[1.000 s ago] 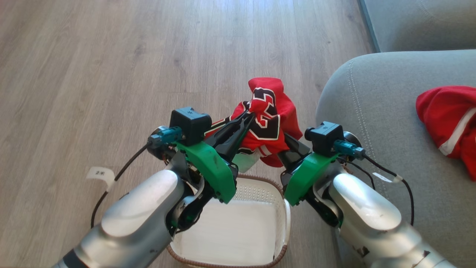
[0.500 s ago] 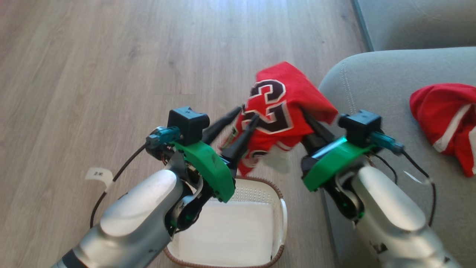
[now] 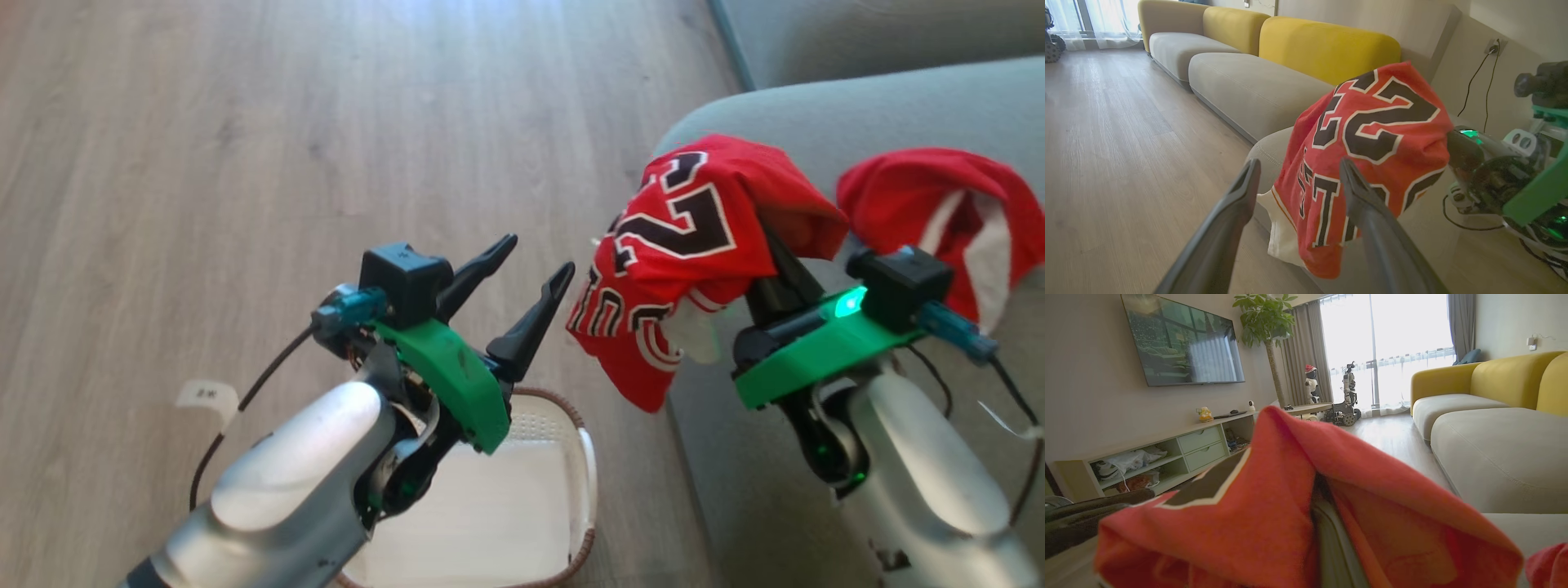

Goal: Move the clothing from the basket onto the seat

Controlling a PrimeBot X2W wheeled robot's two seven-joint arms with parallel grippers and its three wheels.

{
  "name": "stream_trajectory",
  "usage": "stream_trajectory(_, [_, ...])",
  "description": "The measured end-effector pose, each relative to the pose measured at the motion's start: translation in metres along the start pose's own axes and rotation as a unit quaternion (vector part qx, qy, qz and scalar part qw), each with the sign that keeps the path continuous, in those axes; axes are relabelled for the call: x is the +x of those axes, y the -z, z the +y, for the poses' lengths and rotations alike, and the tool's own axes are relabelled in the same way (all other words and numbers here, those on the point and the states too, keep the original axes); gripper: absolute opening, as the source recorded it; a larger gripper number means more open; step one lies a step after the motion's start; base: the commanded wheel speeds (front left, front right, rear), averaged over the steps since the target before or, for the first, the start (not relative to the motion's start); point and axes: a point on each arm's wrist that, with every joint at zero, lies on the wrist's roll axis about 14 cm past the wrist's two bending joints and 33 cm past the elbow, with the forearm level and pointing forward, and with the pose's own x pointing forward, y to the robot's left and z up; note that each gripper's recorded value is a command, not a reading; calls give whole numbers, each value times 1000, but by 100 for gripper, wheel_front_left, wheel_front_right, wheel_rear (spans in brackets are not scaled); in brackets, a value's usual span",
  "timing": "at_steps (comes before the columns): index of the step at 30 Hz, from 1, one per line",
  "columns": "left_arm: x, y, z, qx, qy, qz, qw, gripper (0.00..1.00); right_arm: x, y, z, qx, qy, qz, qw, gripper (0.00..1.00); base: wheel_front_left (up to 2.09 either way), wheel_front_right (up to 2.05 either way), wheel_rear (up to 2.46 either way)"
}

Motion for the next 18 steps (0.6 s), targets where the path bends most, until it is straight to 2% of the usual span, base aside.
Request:
stream_trajectory(8, [19, 6, -28, -8, 53, 2, 999, 100, -35, -27, -41, -15, 64, -34, 997, 0, 0, 0, 0])
stream_trajectory(18, [42, 17, -69, -9, 130, 4, 991, 100, -84, -63, -74, -31, 137, -76, 987, 0, 0, 0, 0])
